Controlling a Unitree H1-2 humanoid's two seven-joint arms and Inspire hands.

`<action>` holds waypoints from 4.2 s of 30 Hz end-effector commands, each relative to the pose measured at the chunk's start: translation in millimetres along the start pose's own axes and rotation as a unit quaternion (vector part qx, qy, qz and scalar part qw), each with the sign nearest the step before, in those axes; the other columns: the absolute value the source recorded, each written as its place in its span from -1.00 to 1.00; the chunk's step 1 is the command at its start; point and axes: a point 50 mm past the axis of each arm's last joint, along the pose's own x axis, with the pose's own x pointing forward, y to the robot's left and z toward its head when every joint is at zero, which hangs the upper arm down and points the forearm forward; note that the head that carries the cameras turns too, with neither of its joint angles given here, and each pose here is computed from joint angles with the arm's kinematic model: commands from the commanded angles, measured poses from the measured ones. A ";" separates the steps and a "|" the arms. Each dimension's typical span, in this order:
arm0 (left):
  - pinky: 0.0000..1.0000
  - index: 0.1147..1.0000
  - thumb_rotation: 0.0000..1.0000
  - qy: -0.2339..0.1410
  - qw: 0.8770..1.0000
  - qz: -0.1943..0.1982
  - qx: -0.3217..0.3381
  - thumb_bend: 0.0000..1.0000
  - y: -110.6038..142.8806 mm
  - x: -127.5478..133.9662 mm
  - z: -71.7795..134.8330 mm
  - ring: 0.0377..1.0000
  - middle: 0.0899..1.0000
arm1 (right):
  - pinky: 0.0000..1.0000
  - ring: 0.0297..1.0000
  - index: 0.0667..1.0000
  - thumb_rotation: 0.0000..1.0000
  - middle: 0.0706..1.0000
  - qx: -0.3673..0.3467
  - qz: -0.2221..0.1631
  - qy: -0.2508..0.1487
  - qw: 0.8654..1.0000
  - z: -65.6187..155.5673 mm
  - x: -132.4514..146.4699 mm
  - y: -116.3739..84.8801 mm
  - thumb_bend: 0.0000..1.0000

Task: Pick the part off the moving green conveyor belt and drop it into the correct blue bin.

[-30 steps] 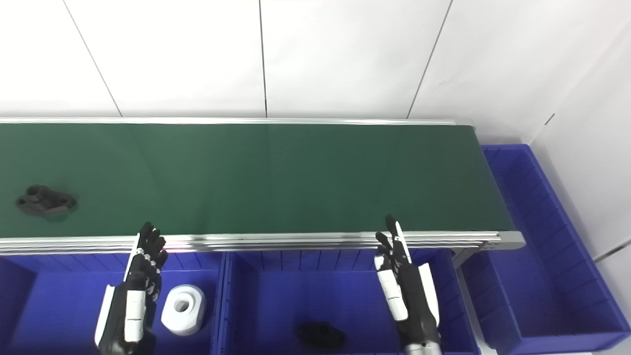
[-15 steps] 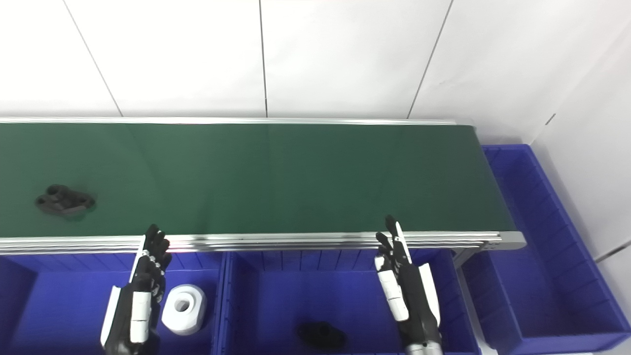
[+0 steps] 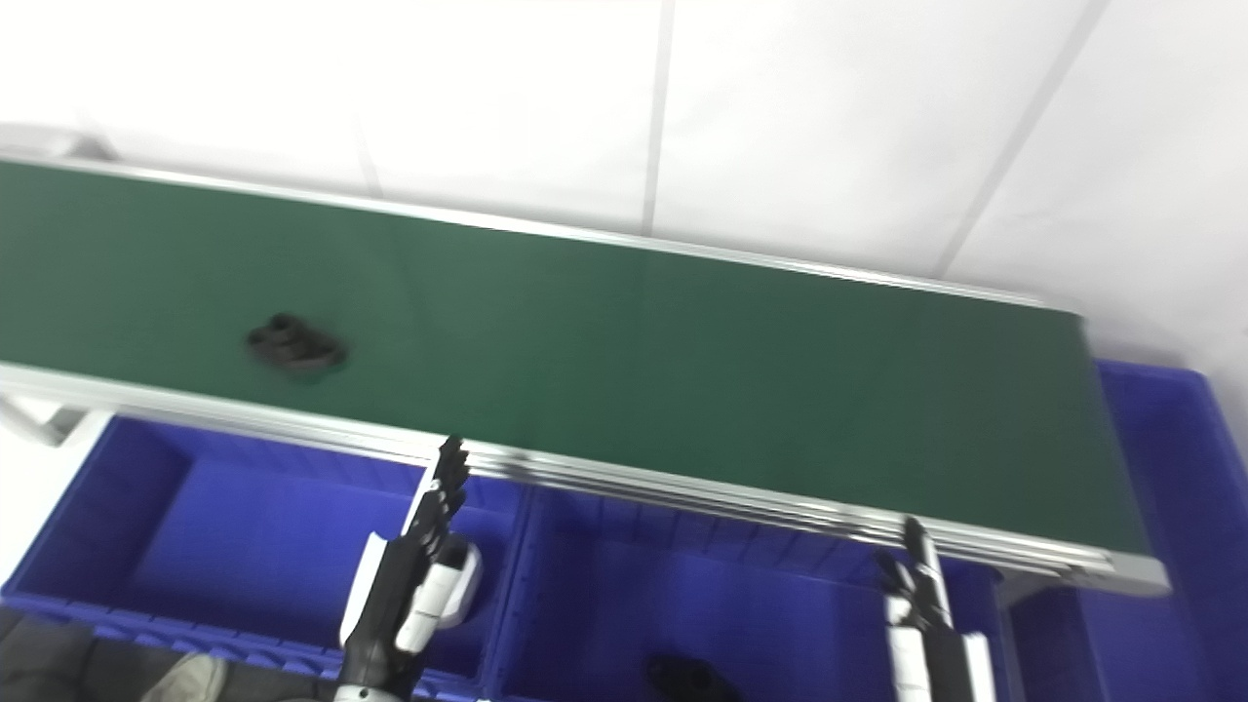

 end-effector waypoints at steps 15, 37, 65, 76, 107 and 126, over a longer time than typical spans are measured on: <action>0.77 1.00 0.65 -0.038 0.999 0.016 -0.008 0.29 -25.4 5.6 -0.9 0.81 1.00 | 1.00 1.00 1.00 1.00 1.00 0.017 0.000 -0.048 0.999 -8.6 5.7 -13.7 -0.38; 0.88 1.00 0.72 -0.034 0.999 0.010 -0.013 0.38 -12.6 4.7 1.0 0.87 1.00 | 0.87 0.88 0.99 0.60 0.95 -0.064 0.006 -0.081 0.995 3.1 5.3 -2.2 -0.08; 1.00 1.00 0.94 -0.039 0.999 -0.014 -0.034 0.33 -4.9 16.2 6.4 0.99 1.00 | 0.57 0.53 0.64 -0.20 0.53 -0.441 0.035 -0.196 0.875 144.8 144.8 64.5 0.92; 1.00 1.00 0.91 -0.046 0.998 -0.013 -0.046 0.28 -11.8 19.0 6.5 0.98 1.00 | 0.51 0.50 0.64 -0.15 0.54 -0.466 0.070 -0.200 0.859 157.0 196.1 112.5 0.96; 0.97 1.00 0.87 -0.049 0.997 -0.004 -0.067 0.32 -25.5 8.0 19.1 0.93 1.00 | 0.00 0.14 0.48 -0.24 0.27 -0.491 0.154 -0.163 0.842 130.9 231.8 205.1 0.96; 0.92 1.00 0.86 -0.046 0.996 -0.004 -0.076 0.33 -20.7 -0.4 32.2 0.92 1.00 | -0.73 -0.66 -0.10 -0.72 -0.53 -0.584 0.172 -0.150 0.779 72.6 229.1 196.0 0.05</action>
